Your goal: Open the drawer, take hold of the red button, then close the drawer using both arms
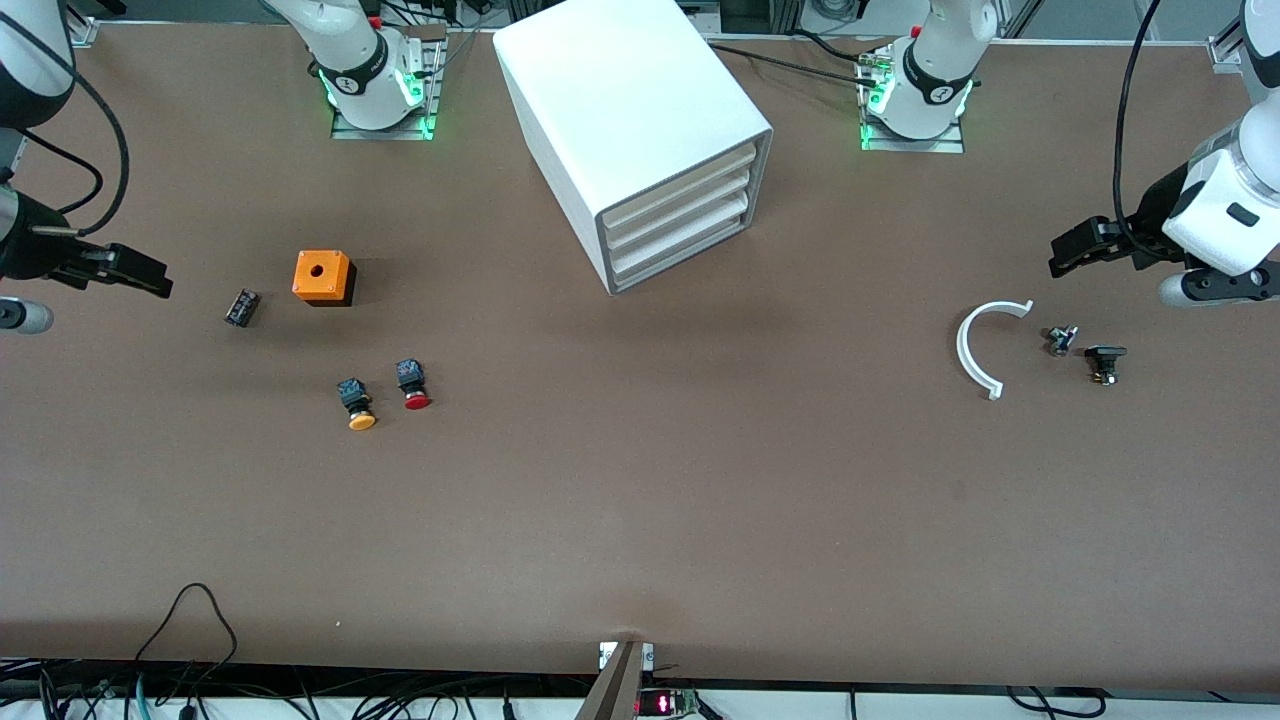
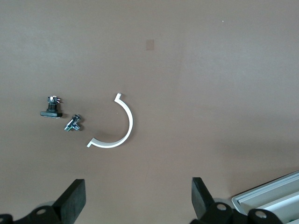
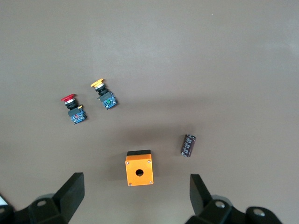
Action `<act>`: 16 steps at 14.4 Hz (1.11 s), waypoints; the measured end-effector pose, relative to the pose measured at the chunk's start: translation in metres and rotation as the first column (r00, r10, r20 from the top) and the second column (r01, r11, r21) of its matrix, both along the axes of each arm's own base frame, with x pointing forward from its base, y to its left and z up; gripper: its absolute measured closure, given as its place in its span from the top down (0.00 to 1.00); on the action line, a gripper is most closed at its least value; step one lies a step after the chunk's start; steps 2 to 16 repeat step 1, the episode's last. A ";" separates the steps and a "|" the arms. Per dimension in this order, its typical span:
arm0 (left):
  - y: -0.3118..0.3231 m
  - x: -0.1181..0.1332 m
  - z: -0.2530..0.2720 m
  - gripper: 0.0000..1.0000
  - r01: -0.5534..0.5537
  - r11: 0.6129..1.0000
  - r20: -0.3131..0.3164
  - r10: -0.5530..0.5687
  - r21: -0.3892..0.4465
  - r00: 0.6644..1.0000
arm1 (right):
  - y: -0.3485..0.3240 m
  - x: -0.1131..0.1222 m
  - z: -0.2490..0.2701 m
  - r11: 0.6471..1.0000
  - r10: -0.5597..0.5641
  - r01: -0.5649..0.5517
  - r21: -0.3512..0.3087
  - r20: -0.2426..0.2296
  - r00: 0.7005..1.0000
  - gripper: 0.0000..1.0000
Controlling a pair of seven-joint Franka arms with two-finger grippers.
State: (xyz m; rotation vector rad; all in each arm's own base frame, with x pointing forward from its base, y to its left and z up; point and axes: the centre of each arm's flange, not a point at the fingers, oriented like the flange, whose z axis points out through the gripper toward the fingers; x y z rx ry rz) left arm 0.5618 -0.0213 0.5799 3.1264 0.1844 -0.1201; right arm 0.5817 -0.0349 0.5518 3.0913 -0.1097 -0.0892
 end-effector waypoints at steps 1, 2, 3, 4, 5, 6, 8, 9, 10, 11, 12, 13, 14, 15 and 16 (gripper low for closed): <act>0.000 0.000 0.000 1.00 0.000 1.000 0.000 0.000 0.000 1.000 | -0.001 -0.003 0.000 1.000 0.004 -0.004 0.000 0.004 1.000 1.00; 0.000 0.000 0.000 1.00 0.000 1.000 0.000 0.000 0.000 1.000 | -0.001 -0.003 0.000 1.000 0.004 -0.004 0.000 0.004 1.000 1.00; 0.000 0.000 0.000 1.00 0.000 1.000 0.000 0.000 0.000 1.000 | -0.001 -0.003 0.000 1.000 0.004 -0.004 0.000 0.004 1.000 1.00; 0.000 0.000 0.000 1.00 0.000 1.000 0.000 0.000 0.000 1.000 | -0.001 -0.003 0.000 1.000 0.004 -0.004 0.000 0.004 1.000 1.00; 0.000 0.000 0.000 1.00 0.000 1.000 0.000 0.000 0.000 1.000 | -0.001 -0.003 0.000 1.000 0.004 -0.004 0.000 0.004 1.000 1.00; 0.000 0.000 0.000 1.00 0.000 1.000 0.000 0.000 0.000 1.000 | -0.001 -0.003 0.000 1.000 0.004 -0.004 0.000 0.004 1.000 1.00; 0.000 0.000 0.000 1.00 0.000 1.000 0.000 0.000 0.000 1.000 | -0.001 -0.003 0.000 1.000 0.004 -0.004 0.000 0.004 1.000 1.00; 0.000 0.000 0.000 1.00 0.000 1.000 0.000 0.000 0.000 1.000 | -0.001 -0.003 0.000 1.000 0.004 -0.004 0.000 0.004 1.000 1.00; 0.000 0.000 0.000 1.00 0.000 1.000 0.000 0.000 0.000 1.000 | -0.001 -0.003 0.000 1.000 0.004 -0.004 0.000 0.004 1.000 1.00; 0.000 0.000 0.000 1.00 0.000 1.000 0.000 0.000 0.000 1.000 | -0.001 -0.003 0.000 1.000 0.004 -0.004 0.000 0.004 1.000 1.00; 0.000 0.000 0.000 1.00 0.000 1.000 0.000 0.000 0.000 1.000 | -0.001 -0.003 0.000 1.000 0.004 -0.004 0.000 0.004 1.000 1.00; 0.000 0.000 0.000 1.00 0.000 1.000 0.000 0.000 0.000 1.000 | -0.001 -0.003 0.000 1.000 0.004 -0.004 0.000 0.004 1.000 1.00; 0.000 0.000 0.000 1.00 0.000 1.000 0.000 0.000 0.000 1.000 | -0.001 -0.003 0.000 1.000 0.004 -0.004 0.000 0.004 1.000 1.00; 0.000 0.000 0.000 1.00 0.000 1.000 0.000 0.000 0.000 1.000 | -0.001 -0.003 0.000 1.000 0.004 -0.004 0.000 0.004 1.000 1.00; 0.000 0.000 0.000 1.00 0.000 1.000 0.000 0.000 0.000 1.000 | -0.001 -0.003 0.000 1.000 0.004 -0.004 0.000 0.004 1.000 1.00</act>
